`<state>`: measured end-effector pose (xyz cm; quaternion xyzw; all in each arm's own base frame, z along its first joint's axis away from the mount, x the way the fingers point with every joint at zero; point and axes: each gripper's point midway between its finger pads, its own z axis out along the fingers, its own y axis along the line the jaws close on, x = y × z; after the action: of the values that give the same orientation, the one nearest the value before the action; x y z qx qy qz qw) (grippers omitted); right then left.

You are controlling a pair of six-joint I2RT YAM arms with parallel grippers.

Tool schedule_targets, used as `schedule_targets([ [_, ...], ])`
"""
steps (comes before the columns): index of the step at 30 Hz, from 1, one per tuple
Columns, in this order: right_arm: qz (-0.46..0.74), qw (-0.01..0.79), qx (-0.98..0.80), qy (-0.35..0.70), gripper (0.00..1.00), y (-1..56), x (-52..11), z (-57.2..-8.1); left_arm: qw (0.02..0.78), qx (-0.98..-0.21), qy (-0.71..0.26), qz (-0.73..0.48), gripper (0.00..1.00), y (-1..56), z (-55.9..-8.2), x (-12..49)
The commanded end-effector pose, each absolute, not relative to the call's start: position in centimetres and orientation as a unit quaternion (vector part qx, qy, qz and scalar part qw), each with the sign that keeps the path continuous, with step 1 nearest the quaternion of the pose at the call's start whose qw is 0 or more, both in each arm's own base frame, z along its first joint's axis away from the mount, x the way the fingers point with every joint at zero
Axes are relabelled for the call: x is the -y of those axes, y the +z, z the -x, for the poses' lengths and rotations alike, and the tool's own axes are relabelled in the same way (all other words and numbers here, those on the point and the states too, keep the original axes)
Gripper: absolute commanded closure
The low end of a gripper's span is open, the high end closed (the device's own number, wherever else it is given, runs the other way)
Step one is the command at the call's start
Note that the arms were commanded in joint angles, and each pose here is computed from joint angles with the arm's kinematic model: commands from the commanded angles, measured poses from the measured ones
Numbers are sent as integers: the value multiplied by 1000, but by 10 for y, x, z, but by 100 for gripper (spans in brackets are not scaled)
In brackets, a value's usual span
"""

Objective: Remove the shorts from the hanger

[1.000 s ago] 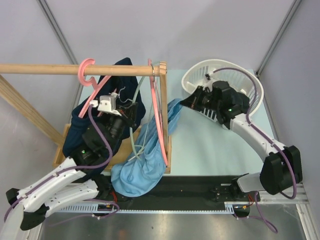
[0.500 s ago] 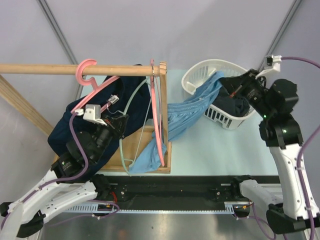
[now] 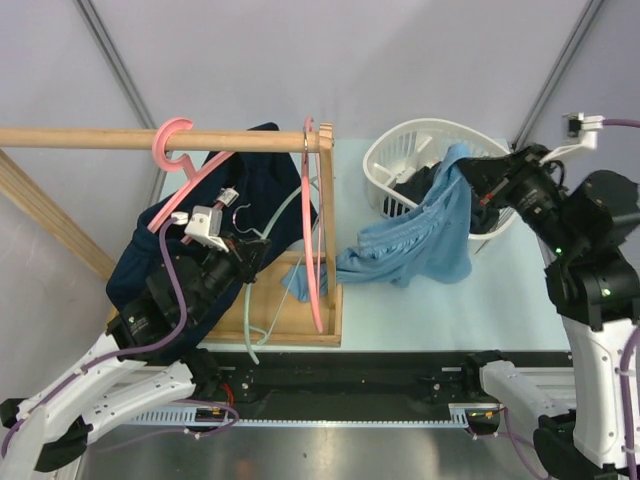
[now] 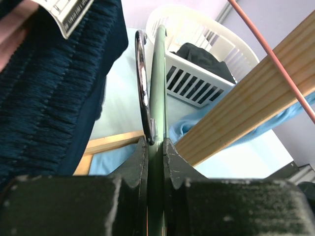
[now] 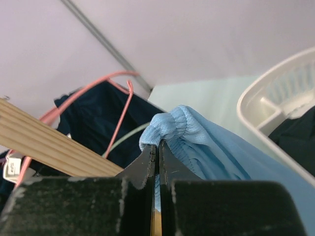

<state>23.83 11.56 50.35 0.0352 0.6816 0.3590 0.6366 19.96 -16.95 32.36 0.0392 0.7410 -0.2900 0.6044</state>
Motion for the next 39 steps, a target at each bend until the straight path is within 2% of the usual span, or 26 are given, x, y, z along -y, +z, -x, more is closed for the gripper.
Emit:
schedule_targets([
  [1, 1, 568, -709, 418, 100, 468, -160, -259, 614, -715, -334, -29, 100, 356, -193, 173],
  [4, 1, 558, -750, 356, 100, 431, -181, -275, 611, -718, -333, -27, 100, 355, -192, 171],
  [10, 41, 450, -844, 289, 100, 326, -228, -291, 608, -718, -338, -22, 100, 353, -189, 168],
  [11, 42, 435, -855, 279, 96, 312, -228, -291, 608, -717, -340, -21, 100, 354, -188, 168],
  [12, 45, 423, -864, 270, 90, 300, -230, -290, 608, -717, -341, -20, 99, 354, -188, 168],
  [13, 46, 411, -873, 259, 79, 288, -229, -290, 607, -717, -341, -21, 100, 354, -187, 167],
  [14, 48, 397, -882, 250, 54, 277, -228, -288, 607, -718, -341, -21, 100, 354, -187, 167],
  [15, 43, 399, -885, 234, 38, 272, -222, -288, 606, -719, -340, -22, 100, 354, -187, 167],
  [17, 35, 397, -893, 210, 16, 258, -211, -283, 606, -719, -339, -22, 100, 353, -186, 166],
  [19, 29, 393, -897, 200, 10, 248, -204, -277, 606, -719, -339, -22, 100, 352, -186, 166],
  [20, 27, 381, -904, 190, 4, 232, -199, -272, 605, -720, -340, -23, 100, 351, -185, 166],
  [22, 17, 377, -908, 184, 0, 222, -192, -265, 604, -721, -340, -25, 100, 349, -186, 167],
  [30, 8, 322, -932, 164, 0, 143, -181, -240, 596, -725, -344, -33, 100, 344, -186, 174],
  [39, 104, 360, -917, 139, 0, 101, -225, -243, 594, -727, -343, -36, 100, 342, -185, 174],
])
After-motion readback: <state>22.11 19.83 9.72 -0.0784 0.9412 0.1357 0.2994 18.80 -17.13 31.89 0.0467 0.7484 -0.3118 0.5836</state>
